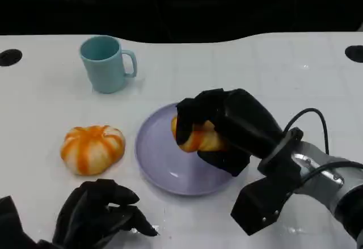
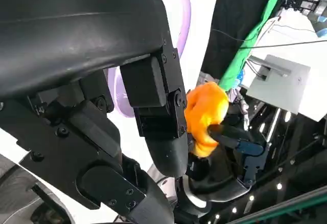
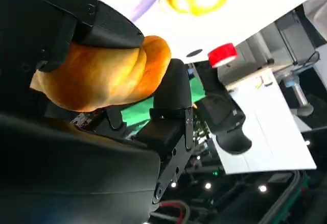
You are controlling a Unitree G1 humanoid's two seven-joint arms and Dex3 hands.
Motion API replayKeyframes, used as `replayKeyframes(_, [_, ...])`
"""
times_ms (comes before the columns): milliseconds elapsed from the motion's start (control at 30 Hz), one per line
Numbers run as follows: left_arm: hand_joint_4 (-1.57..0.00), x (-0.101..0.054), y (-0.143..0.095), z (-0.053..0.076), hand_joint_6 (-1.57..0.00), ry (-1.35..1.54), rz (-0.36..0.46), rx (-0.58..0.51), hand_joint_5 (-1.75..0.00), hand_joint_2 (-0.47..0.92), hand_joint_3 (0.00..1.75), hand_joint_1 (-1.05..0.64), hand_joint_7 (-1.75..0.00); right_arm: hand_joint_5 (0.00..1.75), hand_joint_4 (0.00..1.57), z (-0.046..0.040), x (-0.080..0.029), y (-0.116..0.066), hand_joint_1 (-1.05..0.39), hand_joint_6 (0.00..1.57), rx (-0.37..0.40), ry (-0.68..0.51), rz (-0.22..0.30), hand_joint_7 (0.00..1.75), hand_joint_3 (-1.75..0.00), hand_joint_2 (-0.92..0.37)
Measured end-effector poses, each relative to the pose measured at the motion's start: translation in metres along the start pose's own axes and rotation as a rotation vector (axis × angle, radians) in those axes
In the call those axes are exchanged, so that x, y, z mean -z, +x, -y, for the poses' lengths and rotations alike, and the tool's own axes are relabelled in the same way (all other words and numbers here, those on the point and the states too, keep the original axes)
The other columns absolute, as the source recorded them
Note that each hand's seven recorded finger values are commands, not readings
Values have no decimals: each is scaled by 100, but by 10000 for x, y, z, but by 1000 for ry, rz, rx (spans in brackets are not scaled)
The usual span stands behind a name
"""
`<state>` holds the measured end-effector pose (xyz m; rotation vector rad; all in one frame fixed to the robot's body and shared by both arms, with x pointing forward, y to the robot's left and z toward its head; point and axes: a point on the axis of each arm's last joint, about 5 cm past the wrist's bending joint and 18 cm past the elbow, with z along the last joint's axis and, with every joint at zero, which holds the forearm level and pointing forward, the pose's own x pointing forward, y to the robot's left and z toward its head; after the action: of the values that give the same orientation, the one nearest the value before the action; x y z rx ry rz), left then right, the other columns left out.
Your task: Grasp the bread from the table and place it into the plate.
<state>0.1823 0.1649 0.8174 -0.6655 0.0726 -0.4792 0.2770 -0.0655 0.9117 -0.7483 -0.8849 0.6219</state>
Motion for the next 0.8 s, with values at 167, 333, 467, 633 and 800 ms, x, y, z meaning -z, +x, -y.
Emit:
replayKeyframes(167, [-157,-1,1,1,-157,-3,-1,1,-43,58,0,-93,-17,138,65,4,3,-2,-23,50,-47,9,-13,102,-132,-19])
replayKeyframes(333, [-157,-2,2,2,-157,-2,0,1,-44,58,0,-95,-18,95,7,26,14,-24,-56,24,-125,-19,-35,55,-26,-82])
replayKeyframes(467, [-157,-14,5,5,-157,4,5,4,-43,59,1,-96,-18,55,0,121,19,-37,-75,13,-239,-76,-58,38,-23,-92])
replayKeyframes(633, [-157,-16,11,13,-157,8,6,9,-43,59,0,-96,-18,30,0,171,-6,-62,-85,5,-308,-63,-92,30,-32,-92])
replayKeyframes(800, [-157,-16,12,13,-157,7,4,10,-42,59,0,-94,-18,29,0,219,-23,-71,-89,4,-319,-49,-102,30,-36,-92])
